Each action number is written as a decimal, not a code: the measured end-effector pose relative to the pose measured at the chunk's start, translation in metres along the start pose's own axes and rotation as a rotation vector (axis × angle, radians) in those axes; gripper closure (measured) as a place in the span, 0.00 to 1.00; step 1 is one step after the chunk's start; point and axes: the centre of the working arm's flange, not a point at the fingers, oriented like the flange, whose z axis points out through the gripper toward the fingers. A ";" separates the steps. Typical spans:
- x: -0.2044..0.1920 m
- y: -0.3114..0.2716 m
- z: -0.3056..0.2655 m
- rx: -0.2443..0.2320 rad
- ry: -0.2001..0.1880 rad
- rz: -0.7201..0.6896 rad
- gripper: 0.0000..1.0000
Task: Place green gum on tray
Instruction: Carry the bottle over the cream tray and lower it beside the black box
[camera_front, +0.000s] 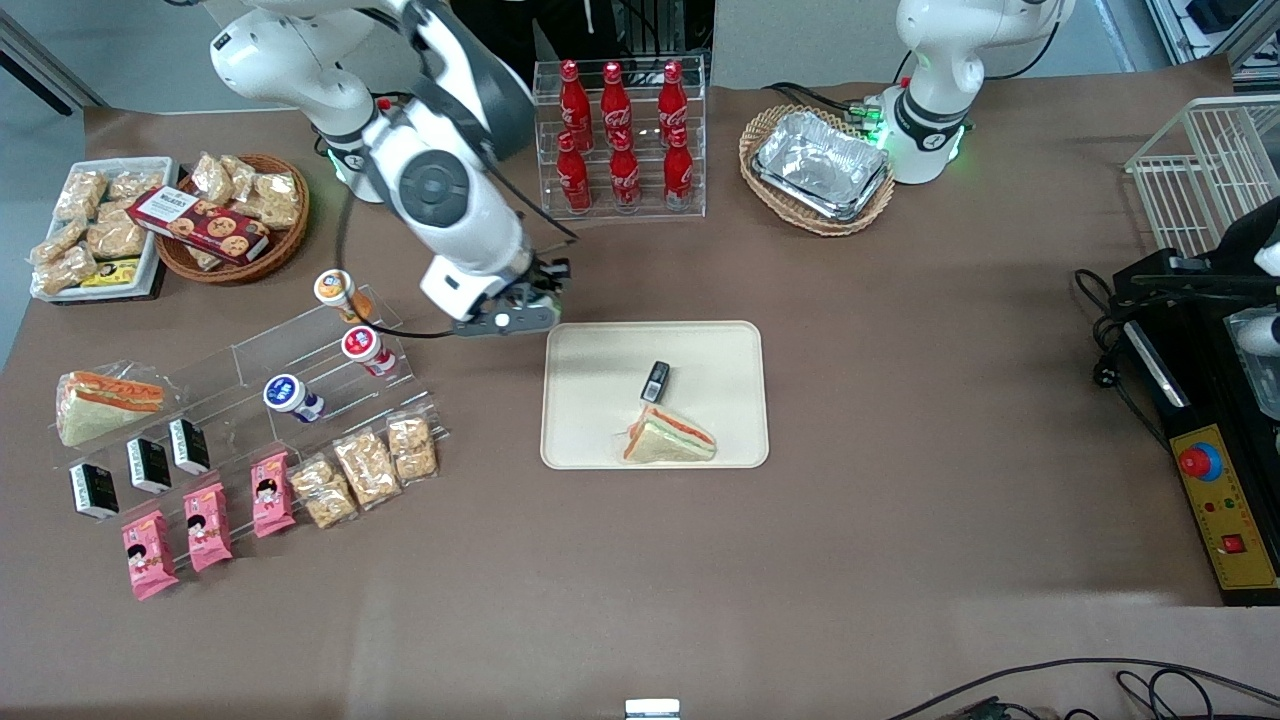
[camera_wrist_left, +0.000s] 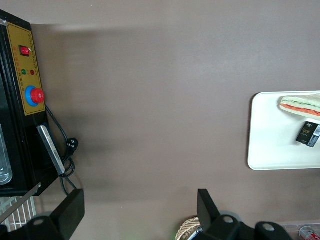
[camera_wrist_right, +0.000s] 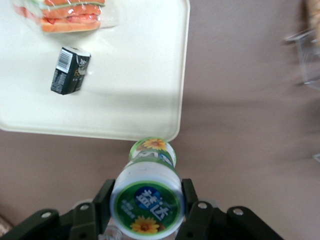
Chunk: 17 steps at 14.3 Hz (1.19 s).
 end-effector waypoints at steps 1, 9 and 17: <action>-0.001 -0.006 0.017 0.000 0.011 0.012 0.41; -0.003 -0.023 0.119 0.001 0.084 0.036 0.41; 0.012 -0.019 0.164 -0.004 0.110 0.049 0.41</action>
